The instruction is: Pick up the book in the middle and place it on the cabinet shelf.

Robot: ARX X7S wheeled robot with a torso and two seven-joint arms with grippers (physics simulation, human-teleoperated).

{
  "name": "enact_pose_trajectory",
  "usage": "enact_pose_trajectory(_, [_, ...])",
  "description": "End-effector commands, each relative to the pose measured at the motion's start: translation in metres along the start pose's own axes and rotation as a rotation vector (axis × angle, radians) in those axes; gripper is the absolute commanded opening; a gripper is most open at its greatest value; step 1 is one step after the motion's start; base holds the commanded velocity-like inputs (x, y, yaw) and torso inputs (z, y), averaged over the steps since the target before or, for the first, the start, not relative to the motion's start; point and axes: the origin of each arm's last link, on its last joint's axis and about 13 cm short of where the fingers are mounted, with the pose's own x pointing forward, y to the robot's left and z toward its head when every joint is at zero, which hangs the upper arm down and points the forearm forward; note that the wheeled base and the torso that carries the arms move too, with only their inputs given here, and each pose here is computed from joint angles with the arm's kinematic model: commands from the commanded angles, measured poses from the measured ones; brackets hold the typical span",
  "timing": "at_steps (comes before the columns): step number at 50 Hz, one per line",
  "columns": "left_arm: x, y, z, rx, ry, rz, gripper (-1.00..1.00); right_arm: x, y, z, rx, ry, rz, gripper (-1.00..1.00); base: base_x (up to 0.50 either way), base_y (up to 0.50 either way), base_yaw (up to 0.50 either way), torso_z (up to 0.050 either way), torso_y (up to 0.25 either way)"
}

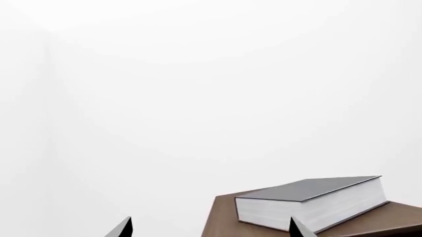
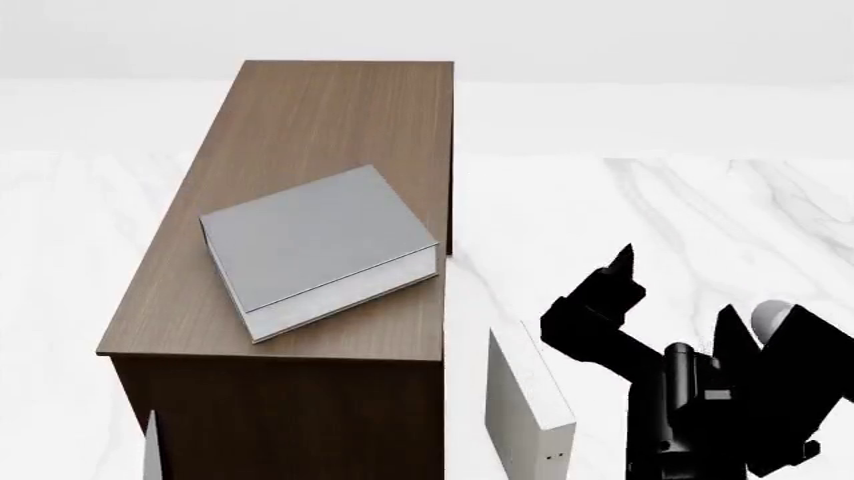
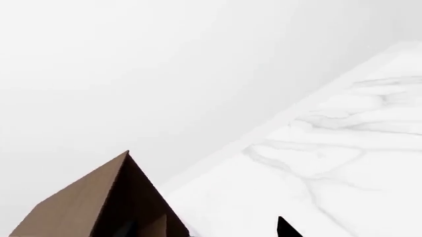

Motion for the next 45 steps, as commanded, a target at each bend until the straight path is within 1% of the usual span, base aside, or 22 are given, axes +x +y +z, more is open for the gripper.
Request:
enact_pose_trajectory(1, [0.005,0.0,0.001,0.008,-0.009,0.011,1.0,-0.013,-0.032,-0.025,-0.213,-0.124,-0.022,1.0,0.0,0.0,0.0,0.0,0.0])
enact_pose_trajectory(4, [0.005,0.0,0.001,0.009,-0.009,0.013,1.0,-0.023,-0.046,-0.041,-0.291,-0.132,-0.034,1.0,0.0,0.0,0.0,0.0,0.0])
enact_pose_trajectory(7, [0.006,0.0,0.001,0.006,-0.004,0.018,1.0,-0.031,-0.056,-0.051,-0.359,-0.194,-0.031,1.0,0.0,0.0,0.0,0.0,0.0])
enact_pose_trajectory(10, [0.007,0.001,0.001,-0.005,0.002,0.031,1.0,-0.035,-0.059,-0.056,-0.386,-0.21,-0.013,1.0,0.0,0.0,0.0,0.0,0.0])
enact_pose_trajectory(12, [0.007,0.002,0.001,-0.018,0.015,0.037,1.0,-0.038,-0.06,-0.057,-0.366,-0.241,0.011,1.0,0.0,0.0,0.0,0.0,0.0])
enact_pose_trajectory(13, [0.007,0.002,0.0,-0.023,0.019,0.042,1.0,-0.041,-0.061,-0.059,-0.41,-0.293,0.045,1.0,0.0,0.0,0.0,0.0,0.0])
enact_pose_trajectory(16, [0.007,0.003,0.001,-0.027,0.021,0.046,1.0,-0.047,-0.065,-0.065,-0.425,-0.346,0.107,1.0,0.0,0.0,0.0,0.0,0.0])
enact_pose_trajectory(17, [0.007,0.004,0.002,-0.025,0.013,0.051,1.0,-0.05,-0.067,-0.069,-0.465,-0.372,0.129,1.0,0.0,0.0,0.0,0.0,0.0])
enact_pose_trajectory(18, [0.007,0.006,0.003,-0.024,0.008,0.059,1.0,-0.053,-0.069,-0.071,-0.472,-0.393,0.141,1.0,0.0,0.0,0.0,0.0,0.0])
enact_pose_trajectory(22, [0.008,0.01,0.001,-0.036,0.025,0.082,1.0,-0.06,-0.08,-0.082,-0.486,-0.384,0.158,1.0,0.0,0.0,0.0,0.0,0.0])
enact_pose_trajectory(25, [0.011,0.014,0.001,-0.033,0.013,0.094,1.0,-0.061,-0.081,-0.079,-0.469,-0.388,0.165,1.0,0.0,0.0,0.0,0.0,0.0])
enact_pose_trajectory(26, [0.011,0.015,0.002,-0.031,0.007,0.098,1.0,-0.059,-0.08,-0.076,-0.443,-0.406,0.147,1.0,0.0,0.0,0.0,0.0,0.0])
enact_pose_trajectory(27, [0.015,0.019,0.004,-0.026,-0.013,0.119,1.0,-0.055,-0.075,-0.063,-0.399,-0.465,0.145,1.0,0.0,0.0,0.0,0.0,0.0])
enact_pose_trajectory(31, [0.024,0.028,0.007,0.003,-0.054,0.17,1.0,-0.048,-0.071,-0.042,-0.357,-0.589,0.114,1.0,0.0,0.0,0.0,0.0,0.0])
enact_pose_trajectory(32, [0.031,0.035,0.008,0.018,-0.067,0.206,1.0,-0.042,-0.07,-0.031,-0.329,-0.641,0.066,1.0,0.0,0.0,0.0,0.0,0.0])
enact_pose_trajectory(34, [0.035,0.04,0.011,0.036,-0.09,0.235,1.0,-0.037,-0.071,-0.022,-0.297,-0.672,0.042,1.0,0.0,0.0,0.0,0.0,0.0])
enact_pose_trajectory(35, [0.038,0.045,0.013,0.048,-0.106,0.257,1.0,-0.035,-0.072,-0.013,-0.267,-0.727,0.031,1.0,0.0,0.0,0.0,0.0,0.0])
enact_pose_trajectory(38, [0.044,0.052,0.017,0.067,-0.135,0.295,1.0,-0.03,-0.074,0.0,-0.244,-0.797,0.004,1.0,0.0,0.0,0.0,0.0,0.0])
enact_pose_trajectory(40, [0.049,0.058,0.023,0.09,-0.177,0.323,1.0,-0.026,-0.074,0.013,-0.223,-0.858,-0.018,1.0,0.0,0.0,0.0,0.0,0.0])
enact_pose_trajectory(42, [0.053,0.063,0.031,0.106,-0.219,0.352,1.0,-0.025,-0.073,0.026,-0.169,-0.924,-0.026,1.0,0.0,0.0,0.0,0.0,0.0])
enact_pose_trajectory(43, [0.057,0.068,0.039,0.127,-0.261,0.373,1.0,-0.025,-0.071,0.036,-0.173,-0.98,-0.032,1.0,0.0,0.0,0.0,0.0,0.0])
enact_pose_trajectory(45, [0.059,0.072,0.046,0.143,-0.295,0.39,1.0,-0.027,-0.07,0.044,-0.157,-1.026,-0.032,1.0,0.0,0.0,0.0,0.0,0.0])
